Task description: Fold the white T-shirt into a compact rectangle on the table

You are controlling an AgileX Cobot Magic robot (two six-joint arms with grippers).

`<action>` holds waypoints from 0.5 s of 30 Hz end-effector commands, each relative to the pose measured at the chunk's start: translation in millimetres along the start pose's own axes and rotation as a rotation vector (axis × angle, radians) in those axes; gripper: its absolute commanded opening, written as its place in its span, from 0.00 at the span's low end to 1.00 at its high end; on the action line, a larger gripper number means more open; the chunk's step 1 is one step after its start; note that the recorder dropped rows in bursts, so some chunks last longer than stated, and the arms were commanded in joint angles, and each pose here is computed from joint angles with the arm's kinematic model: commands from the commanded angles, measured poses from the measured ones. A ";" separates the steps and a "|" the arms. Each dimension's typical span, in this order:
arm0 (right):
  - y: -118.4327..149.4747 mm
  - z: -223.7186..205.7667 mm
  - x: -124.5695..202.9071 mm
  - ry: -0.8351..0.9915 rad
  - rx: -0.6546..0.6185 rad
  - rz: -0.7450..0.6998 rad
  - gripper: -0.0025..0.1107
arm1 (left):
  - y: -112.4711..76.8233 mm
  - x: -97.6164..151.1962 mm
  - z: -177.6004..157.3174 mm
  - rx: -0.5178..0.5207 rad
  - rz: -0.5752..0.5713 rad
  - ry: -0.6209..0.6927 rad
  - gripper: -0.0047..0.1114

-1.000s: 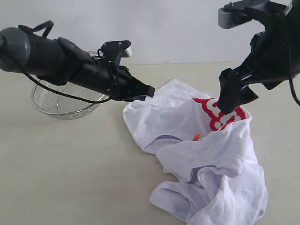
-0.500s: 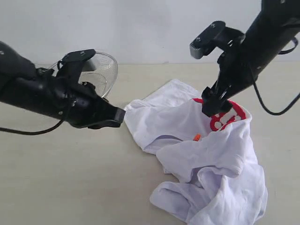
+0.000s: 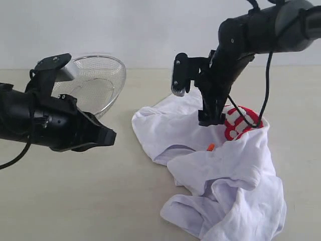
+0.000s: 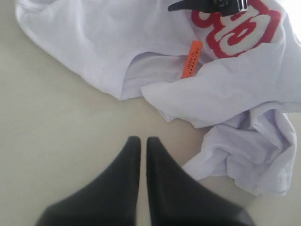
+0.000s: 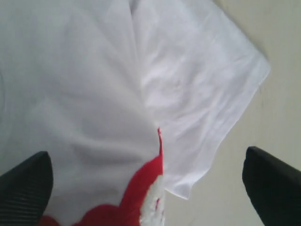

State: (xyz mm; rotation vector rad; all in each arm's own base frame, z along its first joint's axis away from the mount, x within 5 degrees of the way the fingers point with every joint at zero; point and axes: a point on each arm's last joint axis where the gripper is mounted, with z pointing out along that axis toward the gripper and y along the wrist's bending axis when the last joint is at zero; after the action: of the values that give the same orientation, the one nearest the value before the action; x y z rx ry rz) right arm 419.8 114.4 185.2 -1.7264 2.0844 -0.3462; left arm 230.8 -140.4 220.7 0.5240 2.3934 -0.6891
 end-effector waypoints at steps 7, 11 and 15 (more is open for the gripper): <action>-1.8 18.0 4.6 0.071 -0.005 -0.079 0.95 | 8.0 -8.3 -3.2 -0.107 0.035 -0.103 0.08; 1.0 18.2 1.0 0.031 -0.033 -0.001 0.95 | 9.7 -9.6 -3.0 -0.125 0.028 -0.118 0.08; 2.1 18.2 -1.8 0.001 -0.045 0.044 0.95 | 9.5 -9.4 -3.0 -0.122 0.028 -0.116 0.08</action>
State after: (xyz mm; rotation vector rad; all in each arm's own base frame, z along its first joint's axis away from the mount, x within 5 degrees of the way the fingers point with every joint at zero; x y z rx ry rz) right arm 425.9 115.6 164.9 -1.7504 2.1350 -0.3247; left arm 242.5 -132.8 223.3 0.4566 2.3088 -0.5415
